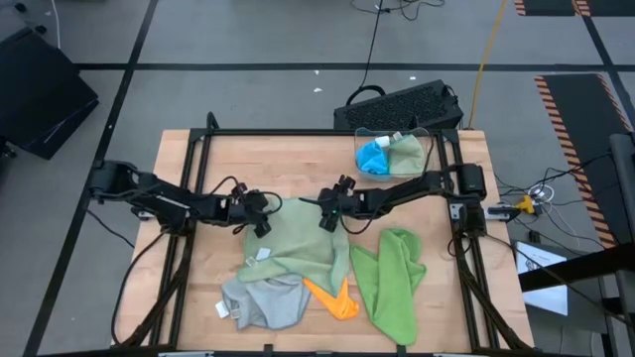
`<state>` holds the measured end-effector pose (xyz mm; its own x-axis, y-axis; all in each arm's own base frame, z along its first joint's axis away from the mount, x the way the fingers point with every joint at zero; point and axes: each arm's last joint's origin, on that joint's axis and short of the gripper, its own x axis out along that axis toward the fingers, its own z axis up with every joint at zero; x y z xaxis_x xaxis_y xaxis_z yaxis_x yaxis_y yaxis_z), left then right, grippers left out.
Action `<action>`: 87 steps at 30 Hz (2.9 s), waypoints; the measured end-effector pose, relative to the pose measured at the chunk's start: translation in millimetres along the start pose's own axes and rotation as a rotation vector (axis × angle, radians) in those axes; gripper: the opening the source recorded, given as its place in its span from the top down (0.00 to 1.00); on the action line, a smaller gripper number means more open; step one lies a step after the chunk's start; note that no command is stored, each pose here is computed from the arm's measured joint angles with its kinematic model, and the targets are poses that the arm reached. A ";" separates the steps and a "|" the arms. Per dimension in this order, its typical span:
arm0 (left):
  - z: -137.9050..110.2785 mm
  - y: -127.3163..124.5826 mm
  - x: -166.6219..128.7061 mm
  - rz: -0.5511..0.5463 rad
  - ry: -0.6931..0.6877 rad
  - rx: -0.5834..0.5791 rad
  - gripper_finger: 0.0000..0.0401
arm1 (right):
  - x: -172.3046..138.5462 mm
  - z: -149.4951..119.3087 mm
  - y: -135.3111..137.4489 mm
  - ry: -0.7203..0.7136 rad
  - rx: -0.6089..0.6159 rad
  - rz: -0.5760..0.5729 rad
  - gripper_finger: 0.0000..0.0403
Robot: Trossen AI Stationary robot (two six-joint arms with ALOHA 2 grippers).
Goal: Fold microfiber towels
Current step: Fold the light green microfiber towel
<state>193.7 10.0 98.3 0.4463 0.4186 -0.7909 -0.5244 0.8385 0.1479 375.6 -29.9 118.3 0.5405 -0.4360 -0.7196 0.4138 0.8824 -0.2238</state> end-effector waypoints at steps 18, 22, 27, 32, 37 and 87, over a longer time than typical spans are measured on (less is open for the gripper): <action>-2.8 1.5 -0.2 0.014 0.024 -0.003 0.46 | -41.2 -12.1 -18.4 0.257 -0.066 -0.062 0.61; 1.4 1.7 -9.0 -0.042 0.007 0.007 0.46 | -58.2 -7.9 -18.3 0.255 -0.027 -0.013 0.62; 11.2 2.3 -27.6 -0.107 -0.061 0.017 0.46 | -63.8 1.9 -15.4 0.096 0.122 0.029 0.60; 18.0 5.4 -38.0 -0.111 -0.132 0.000 0.46 | -51.6 14.3 -19.1 -0.042 0.226 0.049 0.49; 12.5 9.5 -40.3 -0.082 -0.083 -0.009 0.46 | -34.5 14.2 -40.9 0.010 0.345 0.078 0.35; 27.0 12.0 -39.4 -0.245 -0.135 -0.072 0.46 | -15.1 7.4 -82.4 -0.026 -0.543 0.441 0.48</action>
<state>189.4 12.9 147.2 0.6559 0.2528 -0.7113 -0.4366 0.8957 -0.0843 338.8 -97.4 152.4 0.5943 -0.0151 -0.8041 -0.2694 0.9383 -0.2167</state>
